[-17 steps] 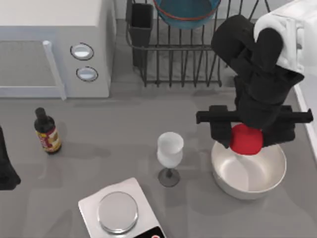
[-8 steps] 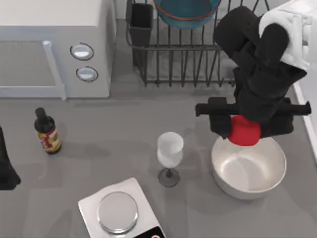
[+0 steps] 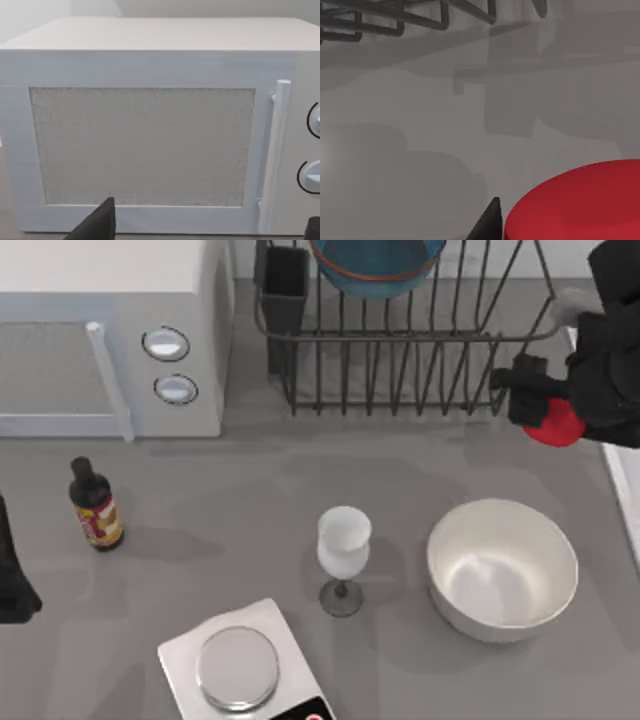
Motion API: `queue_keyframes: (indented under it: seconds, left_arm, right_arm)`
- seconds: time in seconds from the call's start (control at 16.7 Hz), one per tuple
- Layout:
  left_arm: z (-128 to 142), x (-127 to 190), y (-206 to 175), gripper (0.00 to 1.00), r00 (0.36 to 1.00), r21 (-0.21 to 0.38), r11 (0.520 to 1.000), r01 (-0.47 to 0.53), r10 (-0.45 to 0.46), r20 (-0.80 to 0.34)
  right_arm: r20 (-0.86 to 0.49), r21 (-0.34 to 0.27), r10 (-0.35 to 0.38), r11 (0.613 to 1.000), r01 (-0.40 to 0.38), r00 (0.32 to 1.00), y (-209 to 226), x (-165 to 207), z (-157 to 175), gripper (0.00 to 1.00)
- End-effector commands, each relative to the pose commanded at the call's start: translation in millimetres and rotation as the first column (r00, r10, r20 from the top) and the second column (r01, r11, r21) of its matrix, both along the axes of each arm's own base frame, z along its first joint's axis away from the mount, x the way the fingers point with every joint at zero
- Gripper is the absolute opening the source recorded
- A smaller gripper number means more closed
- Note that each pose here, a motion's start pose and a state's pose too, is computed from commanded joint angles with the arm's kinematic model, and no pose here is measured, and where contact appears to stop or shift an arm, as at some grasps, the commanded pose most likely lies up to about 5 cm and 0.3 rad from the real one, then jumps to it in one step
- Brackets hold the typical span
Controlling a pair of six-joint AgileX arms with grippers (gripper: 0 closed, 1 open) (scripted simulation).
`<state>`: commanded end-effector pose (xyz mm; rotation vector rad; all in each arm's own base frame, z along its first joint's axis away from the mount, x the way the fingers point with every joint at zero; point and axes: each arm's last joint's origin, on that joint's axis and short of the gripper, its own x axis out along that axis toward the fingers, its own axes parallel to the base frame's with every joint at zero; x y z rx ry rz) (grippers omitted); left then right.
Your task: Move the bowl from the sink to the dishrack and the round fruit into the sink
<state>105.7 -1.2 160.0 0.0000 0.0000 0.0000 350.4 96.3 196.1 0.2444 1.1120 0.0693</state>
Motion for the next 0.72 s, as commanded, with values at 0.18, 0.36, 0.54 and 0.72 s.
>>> queue_keyframes:
  seconds: [0.18, 0.36, 0.54, 0.72]
  left_arm:
    - [0, 0, 0, 1.00, 1.000, 0.000, 1.000, 0.000, 0.000, 0.000]
    - [0, 0, 0, 1.00, 1.000, 0.000, 1.000, 0.000, 0.000, 0.000]
    - [0, 0, 0, 1.00, 1.000, 0.000, 1.000, 0.000, 0.000, 0.000]
    - [0, 0, 0, 1.00, 1.000, 0.000, 1.000, 0.000, 0.000, 0.000]
  right_arm:
    - [0.204, 0.043, -0.062, 0.998, 0.054, 0.977, -48, 13, -10, 0.00]
    - [0.378, 0.057, -0.098, 0.995, 0.082, 0.921, -87, 17, -14, 0.00]
    - [0.517, 0.047, -0.137, 0.990, 0.131, 0.845, -128, 11, -12, 0.00]
    - [0.623, 0.024, -0.148, 0.985, 0.170, 0.768, -164, -1, -8, 0.00]
